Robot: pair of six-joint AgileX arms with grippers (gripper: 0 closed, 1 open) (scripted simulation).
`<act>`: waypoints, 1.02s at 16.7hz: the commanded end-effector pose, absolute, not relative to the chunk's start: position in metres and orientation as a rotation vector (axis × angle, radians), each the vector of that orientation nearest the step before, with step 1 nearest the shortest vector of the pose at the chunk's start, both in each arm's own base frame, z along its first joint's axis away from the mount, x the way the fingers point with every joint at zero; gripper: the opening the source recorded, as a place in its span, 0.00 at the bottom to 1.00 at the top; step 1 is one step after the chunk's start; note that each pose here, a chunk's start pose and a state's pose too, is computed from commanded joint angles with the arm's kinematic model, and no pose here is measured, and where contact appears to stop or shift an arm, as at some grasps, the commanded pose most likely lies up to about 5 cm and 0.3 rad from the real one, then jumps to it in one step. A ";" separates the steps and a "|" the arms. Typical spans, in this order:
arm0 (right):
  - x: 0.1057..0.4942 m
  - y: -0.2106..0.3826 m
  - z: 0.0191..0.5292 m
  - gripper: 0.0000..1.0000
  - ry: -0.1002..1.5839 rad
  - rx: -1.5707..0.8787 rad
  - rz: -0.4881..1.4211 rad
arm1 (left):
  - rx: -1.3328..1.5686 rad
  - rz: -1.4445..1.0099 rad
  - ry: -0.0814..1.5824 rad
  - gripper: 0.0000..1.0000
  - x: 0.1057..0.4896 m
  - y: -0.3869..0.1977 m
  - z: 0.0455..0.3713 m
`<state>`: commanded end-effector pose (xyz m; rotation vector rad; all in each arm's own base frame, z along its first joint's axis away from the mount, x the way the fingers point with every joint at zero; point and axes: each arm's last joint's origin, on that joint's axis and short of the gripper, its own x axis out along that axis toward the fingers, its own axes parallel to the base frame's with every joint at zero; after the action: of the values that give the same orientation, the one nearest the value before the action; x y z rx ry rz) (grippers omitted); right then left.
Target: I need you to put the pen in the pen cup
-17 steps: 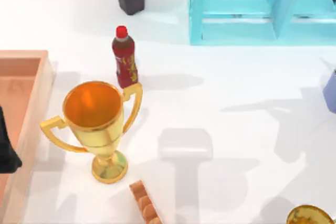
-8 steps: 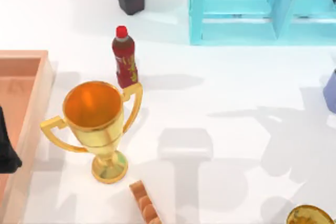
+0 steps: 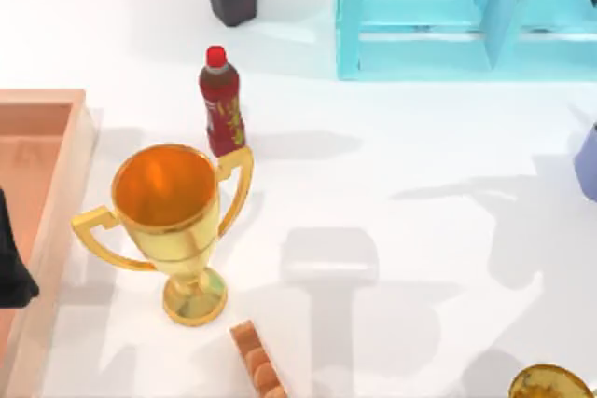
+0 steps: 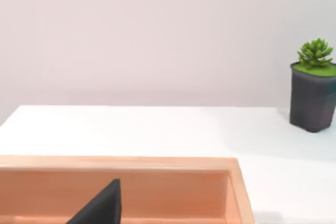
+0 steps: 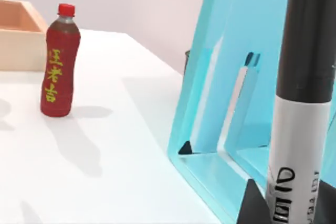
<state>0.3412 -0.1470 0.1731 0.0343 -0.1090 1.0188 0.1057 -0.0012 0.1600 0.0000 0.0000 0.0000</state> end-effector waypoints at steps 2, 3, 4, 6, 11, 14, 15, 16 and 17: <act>0.341 -0.147 0.173 0.00 -0.109 0.034 1.019 | 0.000 0.000 0.000 1.00 0.106 -0.001 0.160; 0.341 -0.147 0.173 0.00 -0.109 0.034 1.019 | 0.000 0.000 0.000 1.00 0.106 -0.001 0.160; 0.341 -0.147 0.173 0.08 -0.109 0.034 1.019 | 0.000 0.000 0.000 1.00 0.106 -0.001 0.160; 0.341 -0.147 0.173 0.23 -0.109 0.034 1.019 | 0.000 0.000 0.000 1.00 0.106 -0.001 0.160; 0.341 -0.147 0.173 0.60 -0.109 0.034 1.019 | 0.000 0.000 0.000 1.00 0.106 -0.001 0.160; 0.341 -0.147 0.173 0.83 -0.109 0.034 1.019 | 0.000 0.000 0.000 1.00 0.106 -0.001 0.160; 0.341 -0.147 0.173 0.90 -0.109 0.034 1.019 | 0.000 0.000 0.000 1.00 0.106 -0.001 0.160; 0.341 -0.147 0.173 0.98 -0.109 0.034 1.019 | 0.000 0.000 0.000 1.00 0.106 -0.001 0.160; 0.341 -0.147 0.173 1.00 -0.109 0.034 1.019 | 0.000 0.000 0.000 1.00 0.106 -0.001 0.160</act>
<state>0.3412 -0.1470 0.1731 0.0343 -0.1090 1.0188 0.1057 -0.0012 0.1600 0.0000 0.0000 0.0000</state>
